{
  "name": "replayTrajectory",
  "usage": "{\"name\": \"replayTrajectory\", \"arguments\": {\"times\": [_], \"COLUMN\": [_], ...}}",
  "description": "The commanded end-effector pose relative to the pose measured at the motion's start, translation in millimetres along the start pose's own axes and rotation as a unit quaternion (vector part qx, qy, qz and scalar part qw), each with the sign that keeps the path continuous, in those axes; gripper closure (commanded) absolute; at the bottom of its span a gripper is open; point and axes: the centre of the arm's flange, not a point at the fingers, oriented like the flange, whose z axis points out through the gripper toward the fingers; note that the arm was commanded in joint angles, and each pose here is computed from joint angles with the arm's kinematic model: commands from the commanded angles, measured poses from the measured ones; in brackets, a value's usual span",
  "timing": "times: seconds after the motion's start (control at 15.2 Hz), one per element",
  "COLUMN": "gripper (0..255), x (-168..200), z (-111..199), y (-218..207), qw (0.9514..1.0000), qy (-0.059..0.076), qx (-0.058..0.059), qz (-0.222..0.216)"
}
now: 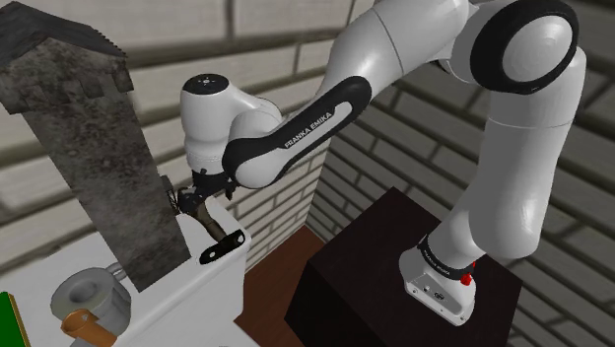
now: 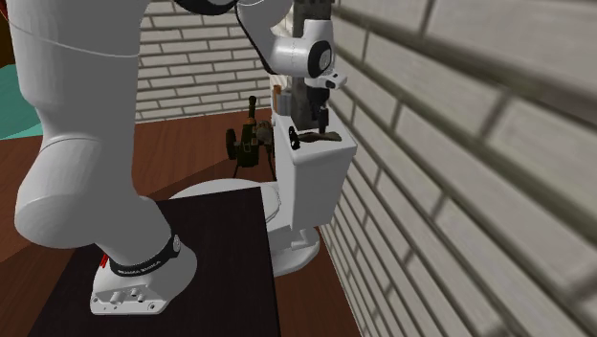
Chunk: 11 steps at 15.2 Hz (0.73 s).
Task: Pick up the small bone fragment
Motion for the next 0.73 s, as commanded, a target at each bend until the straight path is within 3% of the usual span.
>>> {"name": "replayTrajectory", "arguments": {"times": [0.0, 0.59, 0.66], "gripper": [0, 0, 255], "x": [1.6, -1.0, -0.2], "z": [16.7, 56.6, 56.8], "y": [-17.4, -16.4, -16.7], "qw": [1.0, 1.0, 1.0], "qy": [-0.003, -0.003, -0.003], "qx": [-0.001, -0.001, -0.001], "qz": [-0.001, -0.001, -0.001]}}
